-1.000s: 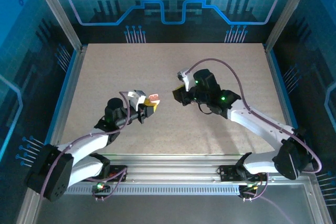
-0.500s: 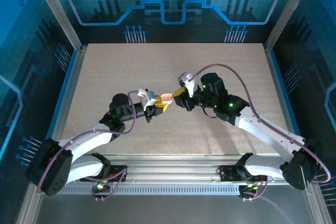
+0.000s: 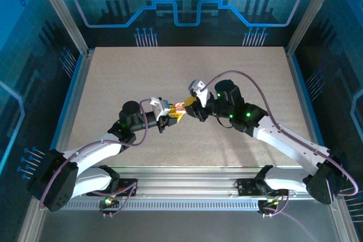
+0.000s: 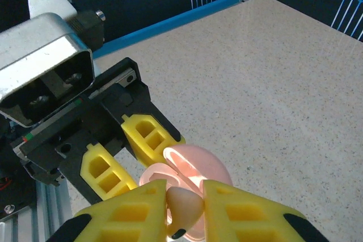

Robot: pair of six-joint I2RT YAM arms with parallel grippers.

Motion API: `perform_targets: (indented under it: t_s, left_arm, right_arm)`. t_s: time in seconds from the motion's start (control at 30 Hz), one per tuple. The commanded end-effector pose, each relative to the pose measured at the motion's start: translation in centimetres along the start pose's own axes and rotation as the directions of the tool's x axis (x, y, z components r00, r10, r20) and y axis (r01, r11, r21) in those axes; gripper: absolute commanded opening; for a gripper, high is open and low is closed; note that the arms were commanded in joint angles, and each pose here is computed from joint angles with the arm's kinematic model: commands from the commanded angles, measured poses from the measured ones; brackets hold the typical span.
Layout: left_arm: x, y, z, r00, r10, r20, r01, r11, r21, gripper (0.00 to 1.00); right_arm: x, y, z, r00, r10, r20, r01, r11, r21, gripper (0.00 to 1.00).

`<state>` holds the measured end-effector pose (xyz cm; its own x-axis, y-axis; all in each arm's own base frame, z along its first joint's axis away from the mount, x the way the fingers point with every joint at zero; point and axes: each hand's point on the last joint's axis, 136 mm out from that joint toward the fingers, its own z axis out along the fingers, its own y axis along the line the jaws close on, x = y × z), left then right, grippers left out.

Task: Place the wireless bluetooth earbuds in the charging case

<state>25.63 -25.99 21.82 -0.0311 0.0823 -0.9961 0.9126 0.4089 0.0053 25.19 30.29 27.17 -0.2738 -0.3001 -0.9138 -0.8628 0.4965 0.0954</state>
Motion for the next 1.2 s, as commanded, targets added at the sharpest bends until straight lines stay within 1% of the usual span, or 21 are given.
perform_targets:
  t_s: [0.0,0.57,0.83,1.17]
  left_arm:
    - [-2.0,-0.7,0.1,0.998,0.056,0.041,-0.057,0.998,0.034,0.12]
    - [-3.2,-0.9,-0.2,0.996,0.065,0.067,-0.067,0.997,0.028,0.12]
    - [-3.8,-1.0,-0.4,0.994,0.073,0.08,-0.075,0.997,0.03,0.12]
    - [-4.5,-1.5,-0.8,0.992,0.08,0.092,-0.084,0.996,0.04,0.12]
  right_arm:
    - [-2.8,0.9,-0.3,0.996,-0.047,0.076,0.049,0.999,-0.023,0.21]
    - [-2.2,1.1,1.4,0.997,-0.048,0.056,0.05,0.997,-0.052,0.21]
    - [-0.9,0.9,2.0,0.999,-0.049,0.017,0.05,0.998,-0.047,0.21]
    - [0.0,0.7,2.4,0.996,-0.086,-0.013,0.086,0.996,-0.036,0.21]
